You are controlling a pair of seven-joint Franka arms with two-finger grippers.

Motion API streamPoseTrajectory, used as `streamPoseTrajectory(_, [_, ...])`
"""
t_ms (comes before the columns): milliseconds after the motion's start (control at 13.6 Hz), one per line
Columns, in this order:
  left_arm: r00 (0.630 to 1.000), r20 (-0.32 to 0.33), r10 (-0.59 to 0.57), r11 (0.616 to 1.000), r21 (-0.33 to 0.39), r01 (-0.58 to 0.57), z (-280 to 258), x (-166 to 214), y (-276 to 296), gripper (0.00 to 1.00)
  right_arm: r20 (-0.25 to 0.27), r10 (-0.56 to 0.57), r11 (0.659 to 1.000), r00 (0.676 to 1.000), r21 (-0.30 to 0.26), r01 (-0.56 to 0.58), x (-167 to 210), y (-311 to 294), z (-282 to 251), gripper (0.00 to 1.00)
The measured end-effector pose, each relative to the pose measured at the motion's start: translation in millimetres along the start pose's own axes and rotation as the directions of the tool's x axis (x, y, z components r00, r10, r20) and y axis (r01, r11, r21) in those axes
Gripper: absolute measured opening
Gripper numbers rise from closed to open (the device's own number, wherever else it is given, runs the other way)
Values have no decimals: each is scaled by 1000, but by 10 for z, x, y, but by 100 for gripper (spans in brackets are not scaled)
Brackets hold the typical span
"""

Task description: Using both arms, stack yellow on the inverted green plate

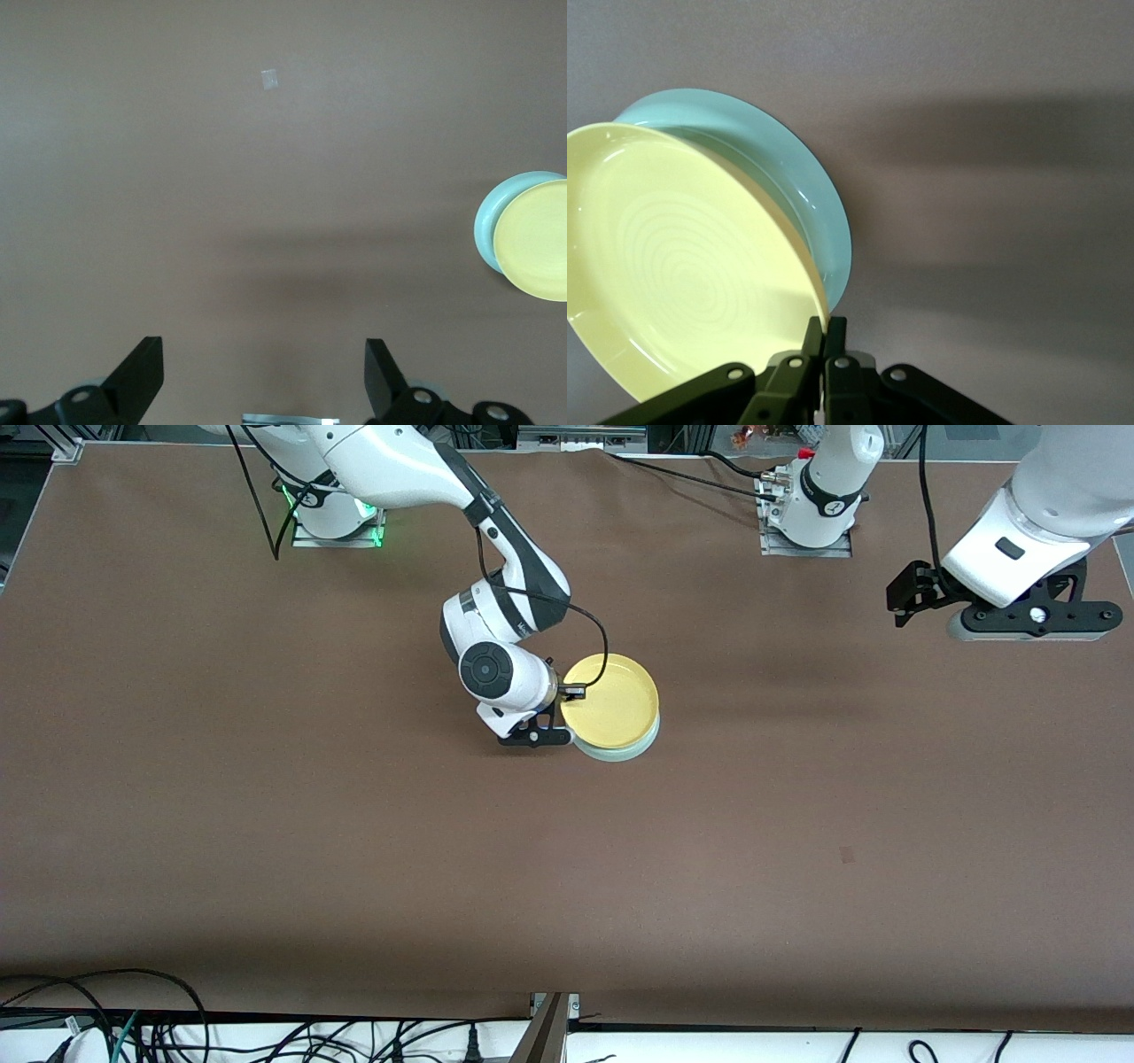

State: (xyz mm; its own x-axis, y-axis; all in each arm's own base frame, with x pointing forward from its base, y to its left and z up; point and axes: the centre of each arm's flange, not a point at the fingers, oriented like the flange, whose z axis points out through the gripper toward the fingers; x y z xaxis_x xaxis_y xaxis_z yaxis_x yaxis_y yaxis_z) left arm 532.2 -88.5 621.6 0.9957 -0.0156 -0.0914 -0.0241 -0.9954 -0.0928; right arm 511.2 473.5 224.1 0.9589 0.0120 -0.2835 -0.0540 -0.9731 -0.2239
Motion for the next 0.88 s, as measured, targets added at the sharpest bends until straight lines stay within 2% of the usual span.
streamPoseTrajectory(220, [999,17,-47,997,-61,48,66,13,-351,100,-13,4,1000,1000,2,-4,27,12,46,2])
streamPoseTrajectory(367, [999,3,-51,995,-85,51,75,39,-352,100,-23,9,1000,1000,2,-9,64,37,124,2])
streamPoseTrajectory(880, [998,-18,-68,992,-111,65,127,127,-647,100,-34,3,1000,999,2,-3,36,-13,195,2])
